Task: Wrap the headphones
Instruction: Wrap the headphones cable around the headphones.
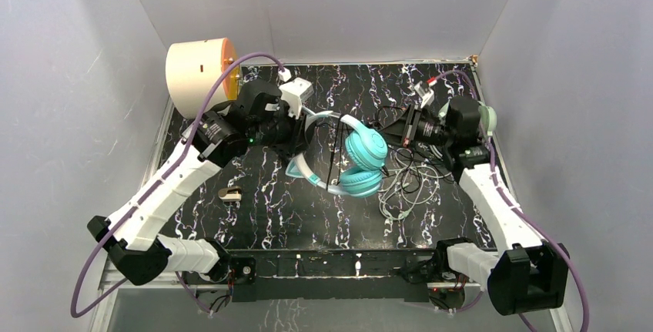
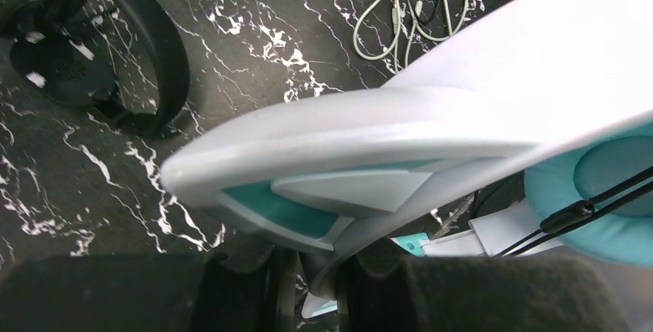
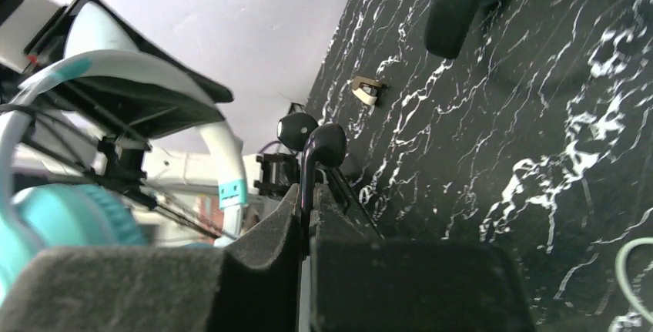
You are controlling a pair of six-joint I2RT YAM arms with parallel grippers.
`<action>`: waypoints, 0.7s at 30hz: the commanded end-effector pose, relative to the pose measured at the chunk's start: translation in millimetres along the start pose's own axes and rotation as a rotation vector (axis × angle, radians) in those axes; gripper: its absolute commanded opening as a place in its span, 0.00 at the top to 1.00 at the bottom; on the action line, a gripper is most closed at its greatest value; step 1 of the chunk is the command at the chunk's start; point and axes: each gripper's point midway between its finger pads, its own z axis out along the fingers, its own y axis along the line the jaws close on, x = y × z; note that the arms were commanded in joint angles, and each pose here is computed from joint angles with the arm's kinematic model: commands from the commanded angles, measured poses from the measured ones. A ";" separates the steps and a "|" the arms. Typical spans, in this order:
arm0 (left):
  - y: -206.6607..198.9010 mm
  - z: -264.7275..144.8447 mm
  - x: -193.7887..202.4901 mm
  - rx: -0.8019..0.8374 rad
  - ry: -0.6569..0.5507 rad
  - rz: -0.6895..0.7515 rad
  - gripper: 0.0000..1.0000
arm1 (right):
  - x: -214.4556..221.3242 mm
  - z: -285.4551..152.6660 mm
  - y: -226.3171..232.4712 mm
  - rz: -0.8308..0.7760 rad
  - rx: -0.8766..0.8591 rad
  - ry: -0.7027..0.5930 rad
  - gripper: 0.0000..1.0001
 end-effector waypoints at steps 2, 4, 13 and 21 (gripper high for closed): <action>-18.5 -1.3 15.5 0.145 0.058 0.143 1.00 | -42.3 -12.9 40.1 -0.346 -0.008 -0.027 1.00; -16.6 7.6 20.8 0.147 0.079 0.149 1.00 | -45.9 -13.8 48.3 -0.406 -0.018 -0.017 1.00; -17.0 37.5 37.7 0.177 0.138 0.119 1.00 | -42.3 -22.8 81.9 -0.598 -0.139 -0.055 0.92; -13.8 48.3 67.7 0.184 0.216 0.074 1.00 | -33.0 -36.4 100.6 -0.744 -0.230 -0.221 0.99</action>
